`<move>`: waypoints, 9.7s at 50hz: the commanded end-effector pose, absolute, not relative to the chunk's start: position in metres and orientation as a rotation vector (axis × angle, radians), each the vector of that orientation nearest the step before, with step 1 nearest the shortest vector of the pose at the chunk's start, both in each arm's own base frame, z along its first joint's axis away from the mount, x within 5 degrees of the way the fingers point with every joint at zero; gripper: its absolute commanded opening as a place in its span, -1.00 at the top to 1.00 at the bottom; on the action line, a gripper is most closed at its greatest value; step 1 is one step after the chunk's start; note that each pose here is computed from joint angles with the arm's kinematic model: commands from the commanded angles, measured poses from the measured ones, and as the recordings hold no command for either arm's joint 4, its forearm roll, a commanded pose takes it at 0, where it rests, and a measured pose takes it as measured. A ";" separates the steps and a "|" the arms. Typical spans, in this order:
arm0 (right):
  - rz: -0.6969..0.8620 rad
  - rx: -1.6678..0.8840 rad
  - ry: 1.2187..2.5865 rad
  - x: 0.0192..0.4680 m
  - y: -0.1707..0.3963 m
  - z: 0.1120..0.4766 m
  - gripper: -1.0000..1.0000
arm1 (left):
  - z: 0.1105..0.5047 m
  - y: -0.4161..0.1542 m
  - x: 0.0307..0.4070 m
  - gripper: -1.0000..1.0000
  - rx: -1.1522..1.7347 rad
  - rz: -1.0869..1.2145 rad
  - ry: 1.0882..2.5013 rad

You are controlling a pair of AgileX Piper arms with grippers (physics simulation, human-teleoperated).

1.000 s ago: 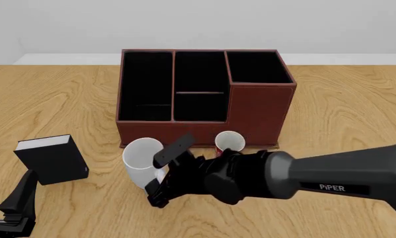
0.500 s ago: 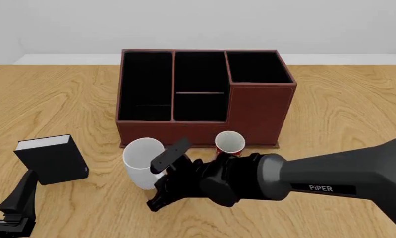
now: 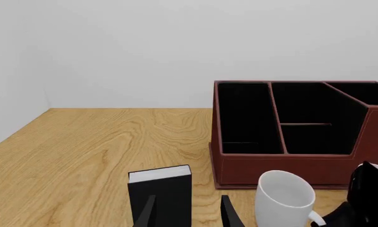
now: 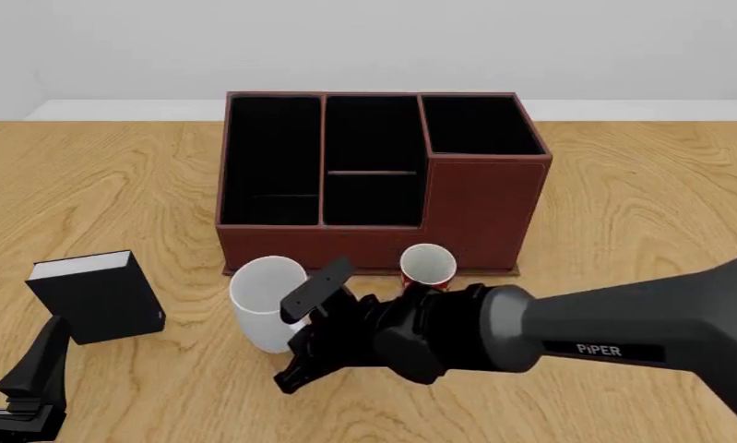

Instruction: Pick up the white mug and place it to the right of the caddy.

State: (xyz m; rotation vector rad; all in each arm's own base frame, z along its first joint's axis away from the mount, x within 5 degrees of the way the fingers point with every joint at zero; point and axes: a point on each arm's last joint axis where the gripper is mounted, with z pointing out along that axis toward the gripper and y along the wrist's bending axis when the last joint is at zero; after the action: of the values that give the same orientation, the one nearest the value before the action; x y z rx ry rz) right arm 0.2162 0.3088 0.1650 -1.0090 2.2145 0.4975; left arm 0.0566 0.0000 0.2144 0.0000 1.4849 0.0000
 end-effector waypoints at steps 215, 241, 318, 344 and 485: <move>0.079 0.041 1.846 0.167 0.006 0.397 1.00 | 0.214 0.000 0.057 -1.00 0.000 0.000 1.485; 0.055 0.045 1.891 0.226 0.004 0.403 1.00 | 0.214 0.000 0.057 -1.00 0.000 0.000 1.485; -0.019 0.135 2.113 0.310 -0.025 0.326 1.00 | 0.214 0.000 0.057 -1.00 0.000 0.000 1.485; -0.071 0.125 2.200 0.310 -0.037 0.305 1.00 | 0.214 0.000 0.057 -1.00 0.000 0.000 1.485; 0.029 0.055 2.435 0.347 0.003 0.192 1.00 | 0.214 0.000 0.057 -1.00 0.000 0.000 1.485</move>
State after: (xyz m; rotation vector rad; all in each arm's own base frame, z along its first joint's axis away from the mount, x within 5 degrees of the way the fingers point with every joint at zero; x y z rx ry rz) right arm 0.3443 0.0016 0.1961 0.0462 2.4339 0.0219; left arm 0.0566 0.0000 0.2144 0.0000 1.4849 0.0000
